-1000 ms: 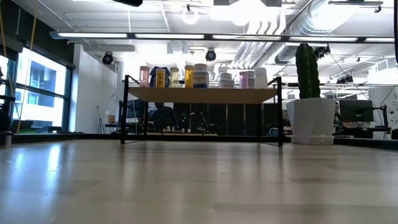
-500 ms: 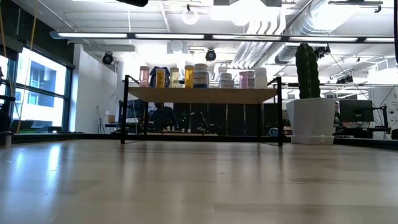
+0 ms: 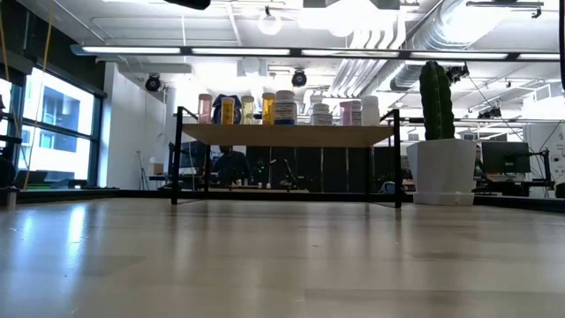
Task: Pick and place medicine bottles onto shelf by color
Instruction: Adjust the orange pill bottle on the shelf
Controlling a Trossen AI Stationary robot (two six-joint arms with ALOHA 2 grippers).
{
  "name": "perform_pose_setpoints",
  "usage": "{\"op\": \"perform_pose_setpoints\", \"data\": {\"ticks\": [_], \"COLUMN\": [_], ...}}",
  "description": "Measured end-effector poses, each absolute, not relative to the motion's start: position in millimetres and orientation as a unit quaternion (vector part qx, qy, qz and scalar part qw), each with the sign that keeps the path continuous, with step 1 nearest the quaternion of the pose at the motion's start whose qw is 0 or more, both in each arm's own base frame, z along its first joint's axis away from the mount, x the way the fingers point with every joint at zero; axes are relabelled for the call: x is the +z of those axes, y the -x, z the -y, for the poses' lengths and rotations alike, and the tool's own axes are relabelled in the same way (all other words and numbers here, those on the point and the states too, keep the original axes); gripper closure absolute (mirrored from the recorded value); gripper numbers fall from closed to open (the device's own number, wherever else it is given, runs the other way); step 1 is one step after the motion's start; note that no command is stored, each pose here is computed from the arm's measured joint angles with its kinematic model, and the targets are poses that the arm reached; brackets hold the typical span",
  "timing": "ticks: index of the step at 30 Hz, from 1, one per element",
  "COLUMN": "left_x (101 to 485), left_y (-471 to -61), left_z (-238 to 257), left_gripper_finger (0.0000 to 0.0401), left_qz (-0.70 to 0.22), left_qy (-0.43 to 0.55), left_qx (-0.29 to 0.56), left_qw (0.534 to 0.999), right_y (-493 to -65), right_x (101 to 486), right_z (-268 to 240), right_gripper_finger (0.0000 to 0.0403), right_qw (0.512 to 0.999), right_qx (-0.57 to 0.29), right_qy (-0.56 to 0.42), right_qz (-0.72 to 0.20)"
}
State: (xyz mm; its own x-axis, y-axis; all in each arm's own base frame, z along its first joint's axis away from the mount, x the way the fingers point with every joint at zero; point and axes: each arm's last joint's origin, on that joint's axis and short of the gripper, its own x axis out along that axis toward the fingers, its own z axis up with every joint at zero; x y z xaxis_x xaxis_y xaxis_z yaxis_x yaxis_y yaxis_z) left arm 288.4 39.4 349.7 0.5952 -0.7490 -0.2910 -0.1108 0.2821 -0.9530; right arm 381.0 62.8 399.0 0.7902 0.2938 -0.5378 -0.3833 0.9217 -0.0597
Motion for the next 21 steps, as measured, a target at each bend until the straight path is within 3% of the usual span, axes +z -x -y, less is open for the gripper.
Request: {"op": "perform_pose_setpoints", "data": {"ticks": [11, 21], "left_x": [349.7, 349.9], "left_y": [-288.4, -287.7], "left_z": [-39.4, -45.9], "left_gripper_finger": [0.0220, 0.0222], "left_qz": [-0.388, -0.372], "left_qy": [0.554, 0.532], "left_qx": [-0.227, -0.234], "left_qw": [0.701, 0.724], "right_y": [-380.9, -379.8], "right_x": [398.8, 401.0], "right_z": [-62.5, -57.8], "right_gripper_finger": [0.0193, 0.0141], "right_qw": [0.944, 0.951], "right_qx": [0.168, 0.127], "right_qy": [0.081, 0.048], "right_qz": [-0.272, -0.278]}}
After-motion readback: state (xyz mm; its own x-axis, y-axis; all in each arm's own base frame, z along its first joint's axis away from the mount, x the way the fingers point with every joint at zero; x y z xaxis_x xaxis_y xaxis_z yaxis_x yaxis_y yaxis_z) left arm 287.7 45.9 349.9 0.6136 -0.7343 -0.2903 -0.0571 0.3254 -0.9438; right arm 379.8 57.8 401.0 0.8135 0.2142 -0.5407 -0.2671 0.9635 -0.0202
